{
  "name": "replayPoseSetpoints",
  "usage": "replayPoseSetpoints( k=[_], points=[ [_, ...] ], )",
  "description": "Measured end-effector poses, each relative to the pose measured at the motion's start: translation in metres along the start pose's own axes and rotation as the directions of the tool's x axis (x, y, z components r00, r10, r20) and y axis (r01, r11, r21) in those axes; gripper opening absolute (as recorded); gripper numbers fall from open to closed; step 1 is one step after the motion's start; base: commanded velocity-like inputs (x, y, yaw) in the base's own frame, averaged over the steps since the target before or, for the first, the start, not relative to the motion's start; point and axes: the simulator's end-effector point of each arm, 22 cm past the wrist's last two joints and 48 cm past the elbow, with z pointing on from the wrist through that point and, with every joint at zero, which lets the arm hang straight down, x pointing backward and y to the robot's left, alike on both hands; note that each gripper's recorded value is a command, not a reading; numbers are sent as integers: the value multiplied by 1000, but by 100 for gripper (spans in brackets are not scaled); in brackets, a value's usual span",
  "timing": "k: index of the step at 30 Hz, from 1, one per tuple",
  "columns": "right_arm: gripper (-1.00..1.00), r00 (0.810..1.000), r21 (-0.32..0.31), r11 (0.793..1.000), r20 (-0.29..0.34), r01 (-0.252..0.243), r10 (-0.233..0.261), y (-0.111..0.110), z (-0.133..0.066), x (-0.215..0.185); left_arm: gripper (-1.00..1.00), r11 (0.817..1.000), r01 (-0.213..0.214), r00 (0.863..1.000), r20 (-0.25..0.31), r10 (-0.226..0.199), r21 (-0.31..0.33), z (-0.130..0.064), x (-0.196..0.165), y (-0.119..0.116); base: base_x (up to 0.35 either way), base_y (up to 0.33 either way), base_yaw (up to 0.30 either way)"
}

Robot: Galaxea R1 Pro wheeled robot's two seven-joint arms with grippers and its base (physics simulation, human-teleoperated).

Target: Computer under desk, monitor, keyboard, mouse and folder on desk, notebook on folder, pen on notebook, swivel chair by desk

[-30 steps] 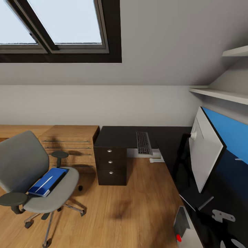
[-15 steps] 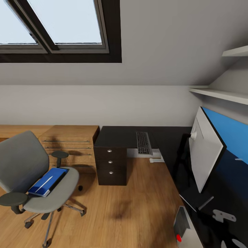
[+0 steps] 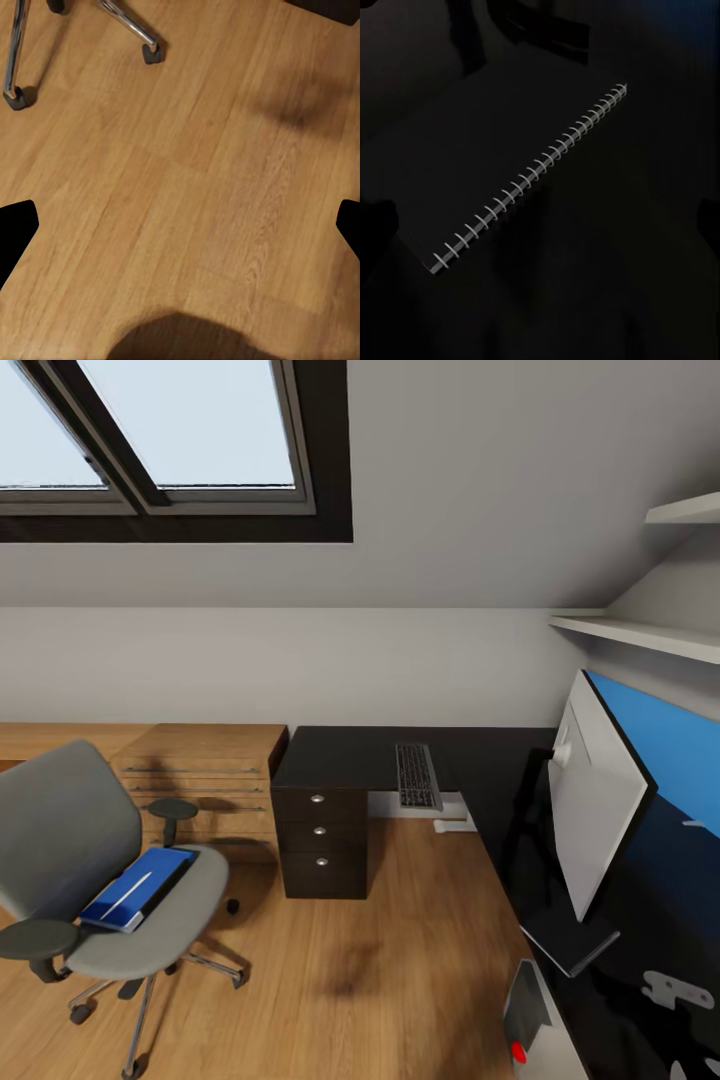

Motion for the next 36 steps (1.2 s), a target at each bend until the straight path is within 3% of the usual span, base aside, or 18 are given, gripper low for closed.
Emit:
replayPoseSetpoints(
  k=[12,36],
  points=[
    [100,1000,-16,1000,12,-21,21,-3,0,-6,100,1000,0,1000,0,0,0,0,0,0,24,-23,0],
    [100,1000,4,1000,8,-12,11,-18,-1,-7,100,1000,0,1000,0,0,0,0,0,0,17,-1,0]
  ],
)
